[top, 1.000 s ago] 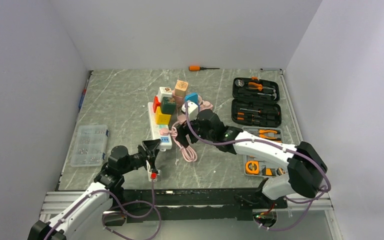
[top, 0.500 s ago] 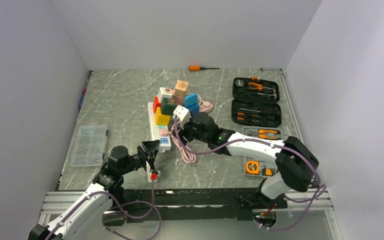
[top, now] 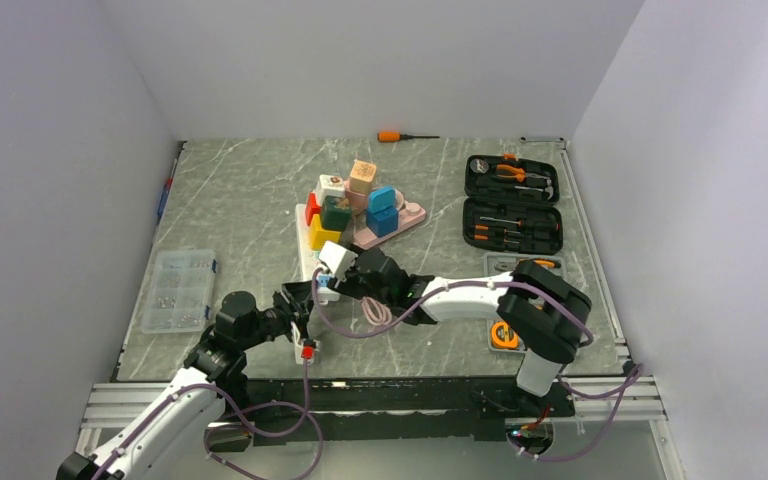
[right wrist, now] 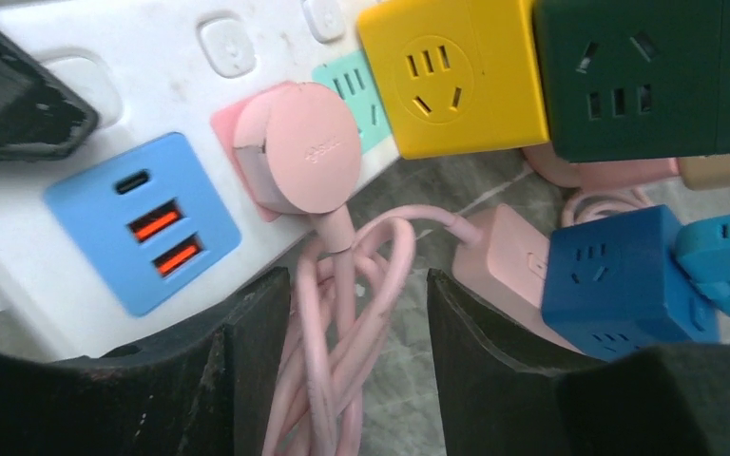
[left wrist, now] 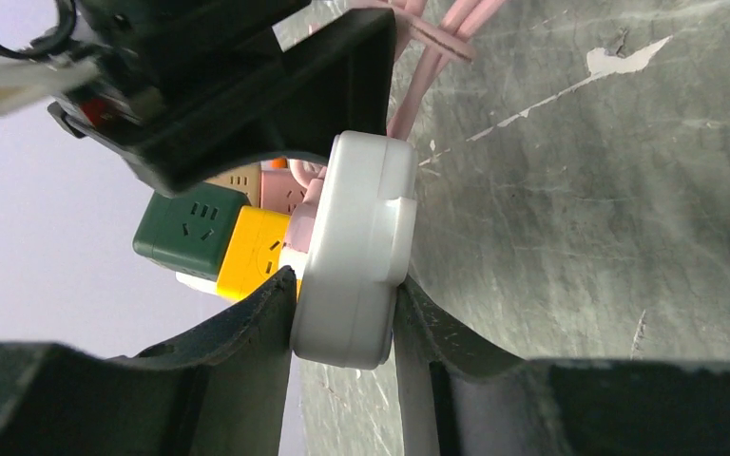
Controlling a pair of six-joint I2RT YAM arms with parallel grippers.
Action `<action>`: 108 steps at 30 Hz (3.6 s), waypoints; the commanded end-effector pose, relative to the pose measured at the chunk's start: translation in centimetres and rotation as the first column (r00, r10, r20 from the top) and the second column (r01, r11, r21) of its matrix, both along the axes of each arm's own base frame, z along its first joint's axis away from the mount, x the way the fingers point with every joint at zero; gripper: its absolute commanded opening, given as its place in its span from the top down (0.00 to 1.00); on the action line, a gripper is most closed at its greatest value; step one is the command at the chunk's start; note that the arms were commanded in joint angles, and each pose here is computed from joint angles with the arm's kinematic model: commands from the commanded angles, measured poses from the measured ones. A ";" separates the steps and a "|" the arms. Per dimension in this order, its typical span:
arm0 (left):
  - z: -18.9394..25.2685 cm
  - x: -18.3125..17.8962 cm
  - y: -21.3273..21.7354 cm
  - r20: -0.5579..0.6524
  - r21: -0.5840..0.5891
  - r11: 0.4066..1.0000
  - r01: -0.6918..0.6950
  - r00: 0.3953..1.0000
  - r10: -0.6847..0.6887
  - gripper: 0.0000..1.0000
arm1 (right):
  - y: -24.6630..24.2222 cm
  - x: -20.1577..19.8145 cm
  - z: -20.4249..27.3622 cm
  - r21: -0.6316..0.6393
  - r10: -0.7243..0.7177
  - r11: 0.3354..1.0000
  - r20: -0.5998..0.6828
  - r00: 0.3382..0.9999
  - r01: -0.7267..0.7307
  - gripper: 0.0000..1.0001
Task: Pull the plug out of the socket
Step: Remove the plug from the socket, then place the plug at the center of the board.
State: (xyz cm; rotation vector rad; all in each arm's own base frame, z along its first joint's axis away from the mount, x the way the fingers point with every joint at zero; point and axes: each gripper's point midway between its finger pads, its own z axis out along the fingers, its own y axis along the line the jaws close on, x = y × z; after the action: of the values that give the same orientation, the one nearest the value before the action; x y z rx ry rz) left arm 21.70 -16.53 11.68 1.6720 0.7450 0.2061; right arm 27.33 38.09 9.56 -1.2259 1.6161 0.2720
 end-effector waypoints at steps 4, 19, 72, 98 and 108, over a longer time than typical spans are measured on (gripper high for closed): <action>7.9 1.1 -0.2 0.196 -0.111 0.994 -0.003 0.980 0.025 0.88 | 1.1 3.7 3.7 0.074 -0.129 0.991 0.260 0.957 0.113 0.54; 4.2 0.5 0.1 0.001 0.044 0.999 0.000 1.000 0.000 0.90 | 1.6 3.0 6.9 0.214 -0.204 0.967 0.317 0.926 0.140 1.00; -5.4 -4.3 3.9 -0.296 0.365 0.927 0.087 0.955 0.026 1.00 | -5.7 8.2 10.7 0.514 -0.547 0.748 0.117 0.829 0.421 1.00; -9.2 -2.2 6.9 -0.373 0.413 0.899 -0.145 0.874 0.313 0.12 | -8.4 -8.1 -3.5 0.266 -0.390 0.848 -0.271 0.880 0.457 0.73; -7.7 -2.6 6.7 -0.424 0.354 0.917 -0.185 0.842 0.334 0.01 | -11.8 -8.6 -1.8 0.301 -0.450 0.785 -0.325 0.832 0.542 0.21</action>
State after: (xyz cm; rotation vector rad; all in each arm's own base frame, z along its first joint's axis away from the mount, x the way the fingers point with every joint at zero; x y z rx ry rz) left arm 20.54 -10.19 4.30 1.9703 1.2447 0.2085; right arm 18.75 27.07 5.69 -0.5571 1.9307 0.3310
